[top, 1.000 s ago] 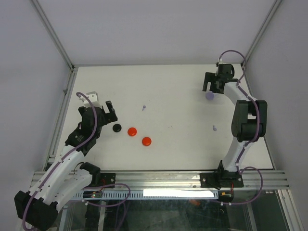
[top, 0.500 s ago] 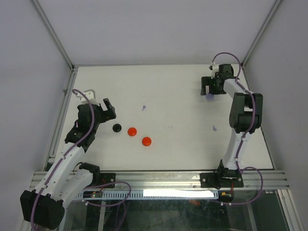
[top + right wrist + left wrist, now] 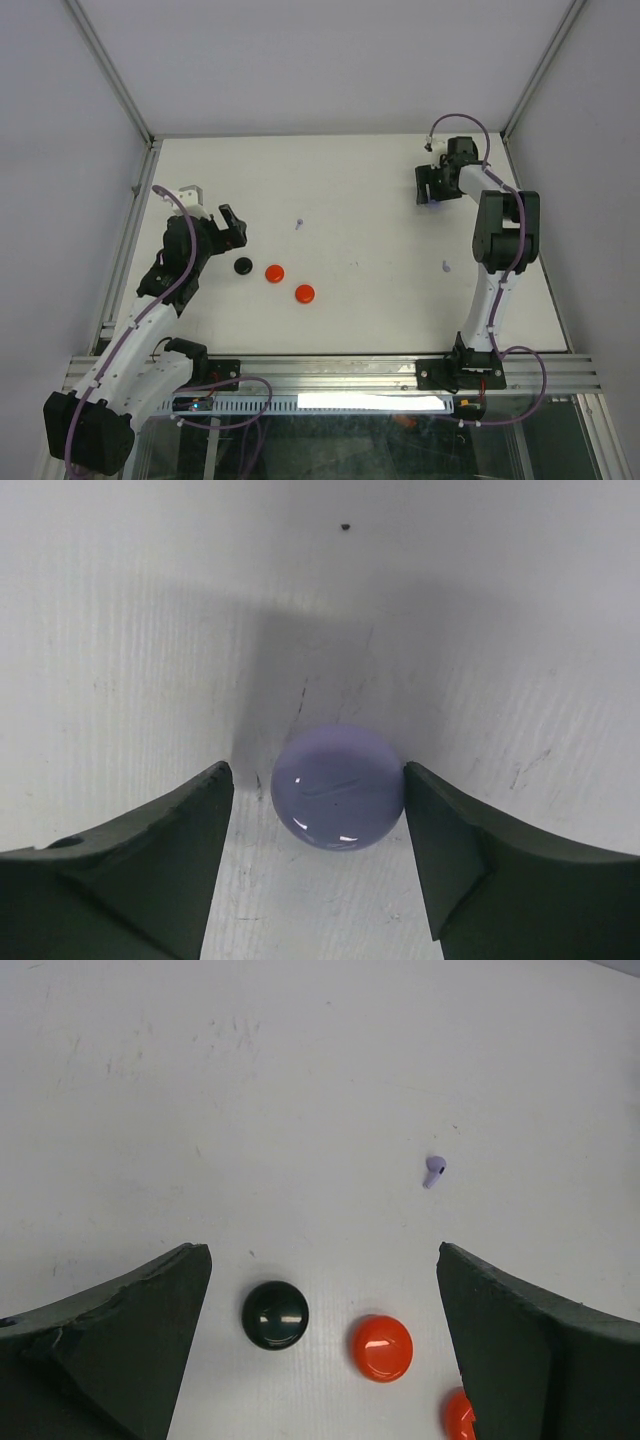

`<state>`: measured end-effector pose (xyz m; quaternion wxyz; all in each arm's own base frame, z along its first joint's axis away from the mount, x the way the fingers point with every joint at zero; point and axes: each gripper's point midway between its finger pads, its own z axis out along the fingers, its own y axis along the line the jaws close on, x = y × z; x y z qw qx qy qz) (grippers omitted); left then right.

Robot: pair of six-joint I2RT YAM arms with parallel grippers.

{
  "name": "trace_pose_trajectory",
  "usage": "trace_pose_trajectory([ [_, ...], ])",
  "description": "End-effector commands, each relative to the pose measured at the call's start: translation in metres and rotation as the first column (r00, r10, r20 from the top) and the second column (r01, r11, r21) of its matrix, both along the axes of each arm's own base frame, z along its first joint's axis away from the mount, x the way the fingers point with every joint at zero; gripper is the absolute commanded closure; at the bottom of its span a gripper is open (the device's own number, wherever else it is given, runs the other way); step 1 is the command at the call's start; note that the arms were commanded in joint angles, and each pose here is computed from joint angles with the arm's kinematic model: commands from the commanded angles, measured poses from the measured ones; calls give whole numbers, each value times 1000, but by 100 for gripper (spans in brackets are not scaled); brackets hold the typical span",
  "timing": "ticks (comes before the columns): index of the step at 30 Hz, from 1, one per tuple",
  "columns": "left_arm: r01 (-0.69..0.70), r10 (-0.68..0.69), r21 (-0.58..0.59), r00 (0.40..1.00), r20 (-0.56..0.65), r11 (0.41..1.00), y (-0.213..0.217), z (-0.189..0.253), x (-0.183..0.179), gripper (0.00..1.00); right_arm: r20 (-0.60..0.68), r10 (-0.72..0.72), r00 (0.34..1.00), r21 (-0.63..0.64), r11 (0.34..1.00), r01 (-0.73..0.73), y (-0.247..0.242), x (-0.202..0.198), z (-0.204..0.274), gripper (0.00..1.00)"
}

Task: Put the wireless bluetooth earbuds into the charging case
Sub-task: Pick up the charging case at the center of the board.

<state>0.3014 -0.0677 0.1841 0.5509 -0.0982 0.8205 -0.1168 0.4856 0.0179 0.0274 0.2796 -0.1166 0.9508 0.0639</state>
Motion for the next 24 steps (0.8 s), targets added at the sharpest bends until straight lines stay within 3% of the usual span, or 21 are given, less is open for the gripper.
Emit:
trace_pose_trajectory([
  [1,39,-38,-38,999,36,999,-9,8,5,1,-5,34,999,-18,999,-34,9,-2,-1,30],
  [19,46,-44,-50,998,40,998,-10,9,4,1,-1,18,1000,-59,998,-18,14,-19,15,31],
  [24,45,-43,-50,998,36,998,-10,8,4,1,3,-31,1000,-84,996,31,7,-14,12,36],
])
